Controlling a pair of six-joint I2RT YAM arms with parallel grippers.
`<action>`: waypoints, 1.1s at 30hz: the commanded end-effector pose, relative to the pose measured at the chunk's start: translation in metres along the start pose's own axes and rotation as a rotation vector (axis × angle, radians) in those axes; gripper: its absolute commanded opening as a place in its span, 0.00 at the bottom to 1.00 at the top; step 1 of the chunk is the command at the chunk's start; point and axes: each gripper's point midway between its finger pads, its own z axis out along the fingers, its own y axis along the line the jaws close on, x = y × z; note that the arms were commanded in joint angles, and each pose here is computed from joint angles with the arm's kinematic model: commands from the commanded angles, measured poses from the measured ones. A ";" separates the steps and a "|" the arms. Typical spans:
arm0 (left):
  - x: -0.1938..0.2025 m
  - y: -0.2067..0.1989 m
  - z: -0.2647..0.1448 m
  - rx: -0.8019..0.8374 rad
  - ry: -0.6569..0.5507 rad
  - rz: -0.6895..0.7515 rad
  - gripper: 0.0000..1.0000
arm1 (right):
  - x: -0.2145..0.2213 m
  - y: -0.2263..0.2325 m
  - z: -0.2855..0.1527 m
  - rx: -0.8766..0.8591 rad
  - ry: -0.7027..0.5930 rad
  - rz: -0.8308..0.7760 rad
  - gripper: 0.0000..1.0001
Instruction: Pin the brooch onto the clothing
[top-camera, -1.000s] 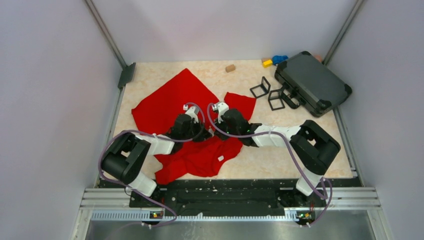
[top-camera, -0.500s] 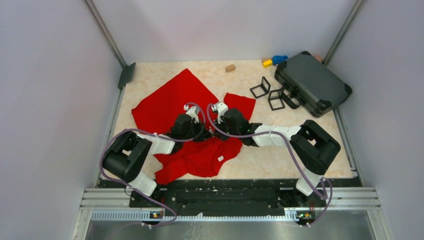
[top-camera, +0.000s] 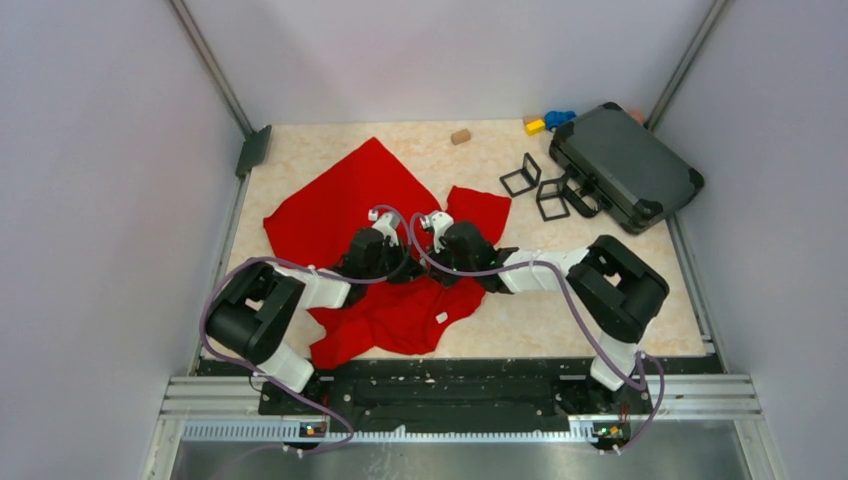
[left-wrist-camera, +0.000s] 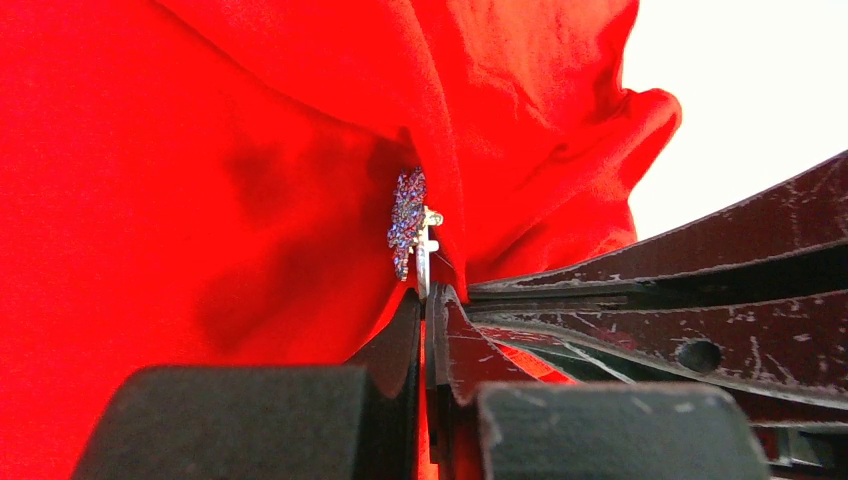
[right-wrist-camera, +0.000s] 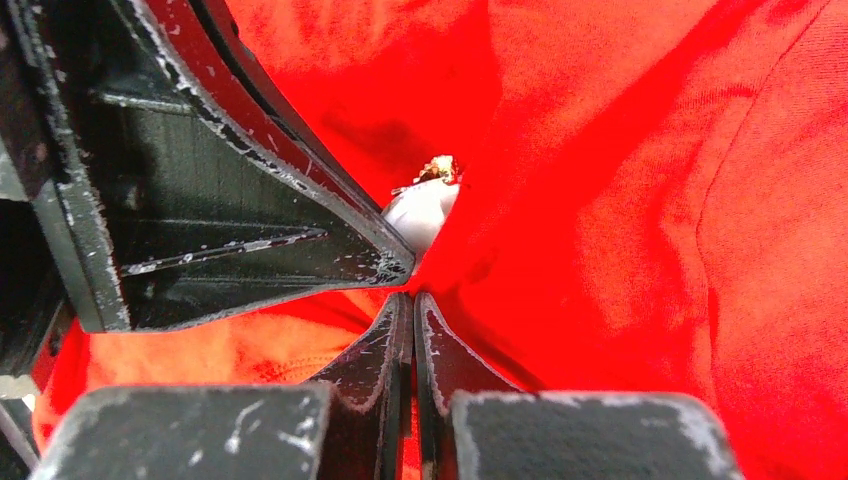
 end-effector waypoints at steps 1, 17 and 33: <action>-0.005 -0.010 0.002 0.051 -0.030 0.013 0.00 | -0.005 -0.003 0.006 0.010 0.000 0.004 0.00; -0.004 -0.020 -0.002 0.128 -0.053 0.001 0.00 | 0.010 -0.010 0.012 0.039 0.030 0.023 0.00; 0.002 -0.016 -0.013 0.175 -0.029 0.071 0.00 | -0.029 -0.011 -0.032 0.068 -0.072 -0.029 0.27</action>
